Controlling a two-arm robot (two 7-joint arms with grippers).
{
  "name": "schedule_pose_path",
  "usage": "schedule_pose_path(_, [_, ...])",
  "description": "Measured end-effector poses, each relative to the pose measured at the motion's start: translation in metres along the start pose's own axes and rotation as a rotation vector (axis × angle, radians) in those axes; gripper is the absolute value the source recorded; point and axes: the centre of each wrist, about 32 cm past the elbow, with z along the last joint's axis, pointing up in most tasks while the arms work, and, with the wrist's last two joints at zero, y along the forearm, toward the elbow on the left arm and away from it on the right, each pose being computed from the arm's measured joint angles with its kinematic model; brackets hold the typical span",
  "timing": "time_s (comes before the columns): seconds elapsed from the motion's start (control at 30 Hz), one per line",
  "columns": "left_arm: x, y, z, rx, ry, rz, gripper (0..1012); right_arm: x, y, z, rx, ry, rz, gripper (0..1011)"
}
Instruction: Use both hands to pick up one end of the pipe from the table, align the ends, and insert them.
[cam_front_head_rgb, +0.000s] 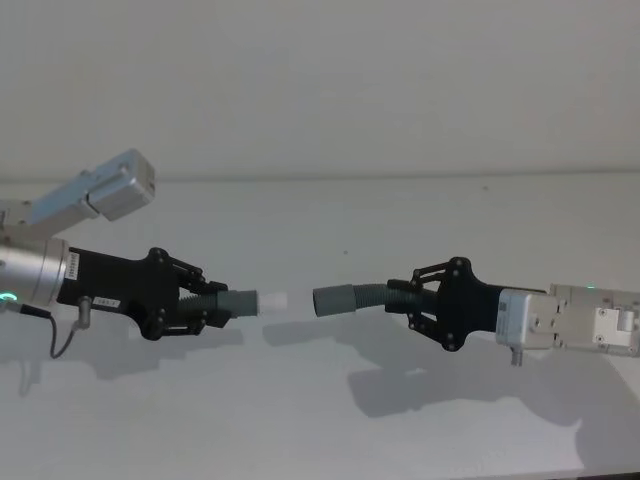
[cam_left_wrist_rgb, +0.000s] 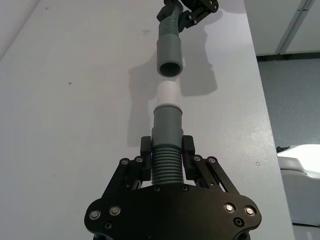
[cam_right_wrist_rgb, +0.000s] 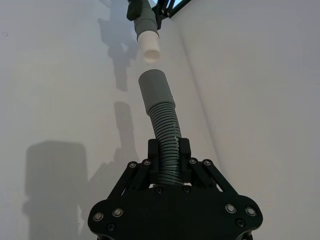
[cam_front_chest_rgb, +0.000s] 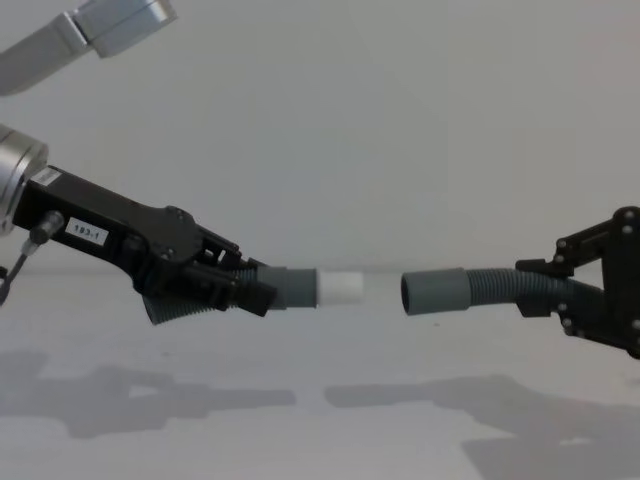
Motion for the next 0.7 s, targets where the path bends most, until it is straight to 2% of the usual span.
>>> schedule_pose_path(0.7, [0.0034, -0.0099, 0.0022, -0.013, -0.003, -0.016, 327, -0.0018, 0.0023, -0.0004, 0.004, 0.009, -0.002, 211])
